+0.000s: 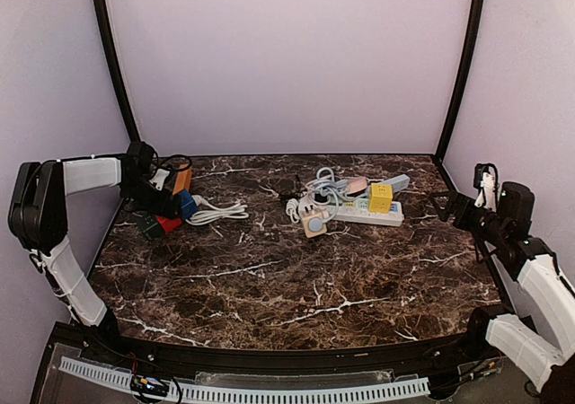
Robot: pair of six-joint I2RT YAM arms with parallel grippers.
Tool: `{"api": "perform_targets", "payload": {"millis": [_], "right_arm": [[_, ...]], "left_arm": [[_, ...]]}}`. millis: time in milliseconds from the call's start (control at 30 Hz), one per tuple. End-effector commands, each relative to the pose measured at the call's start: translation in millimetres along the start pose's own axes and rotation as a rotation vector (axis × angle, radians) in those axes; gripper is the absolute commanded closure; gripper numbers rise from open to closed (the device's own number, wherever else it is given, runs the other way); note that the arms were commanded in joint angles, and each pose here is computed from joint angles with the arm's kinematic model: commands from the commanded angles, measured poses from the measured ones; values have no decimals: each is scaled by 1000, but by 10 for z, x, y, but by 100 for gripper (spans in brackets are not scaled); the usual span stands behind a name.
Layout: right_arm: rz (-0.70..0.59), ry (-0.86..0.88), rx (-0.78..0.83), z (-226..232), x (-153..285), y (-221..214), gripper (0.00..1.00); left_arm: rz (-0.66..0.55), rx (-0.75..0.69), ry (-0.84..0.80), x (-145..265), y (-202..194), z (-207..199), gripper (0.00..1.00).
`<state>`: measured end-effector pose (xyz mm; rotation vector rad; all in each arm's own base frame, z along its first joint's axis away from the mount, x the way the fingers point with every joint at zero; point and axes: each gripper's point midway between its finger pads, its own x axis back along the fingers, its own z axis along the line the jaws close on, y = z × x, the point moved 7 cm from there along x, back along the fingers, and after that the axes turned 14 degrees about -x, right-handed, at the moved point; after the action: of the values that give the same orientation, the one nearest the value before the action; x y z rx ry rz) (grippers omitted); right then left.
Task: Pull the plug off the socket
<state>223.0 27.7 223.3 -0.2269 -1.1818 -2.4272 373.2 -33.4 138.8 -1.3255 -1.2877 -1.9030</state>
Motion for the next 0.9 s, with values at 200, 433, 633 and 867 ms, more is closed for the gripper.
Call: {"api": "perform_targets", "payload": {"millis": [200,433,633,867], "right_arm": [[-39,23,28,108,80,96,1],[-37,26,27,111,84,87,1],[-34,23,29,105,82,76,1],[-32,25,29,104,85,69,1]], "left_arm": [[11,-57,-75,120,58,-370,1],[112,-93,54,67,-56,-238,1],[143,-97,70,-13,-68,-212,3],[179,-96,60,-115,-75,-203,27]]}}
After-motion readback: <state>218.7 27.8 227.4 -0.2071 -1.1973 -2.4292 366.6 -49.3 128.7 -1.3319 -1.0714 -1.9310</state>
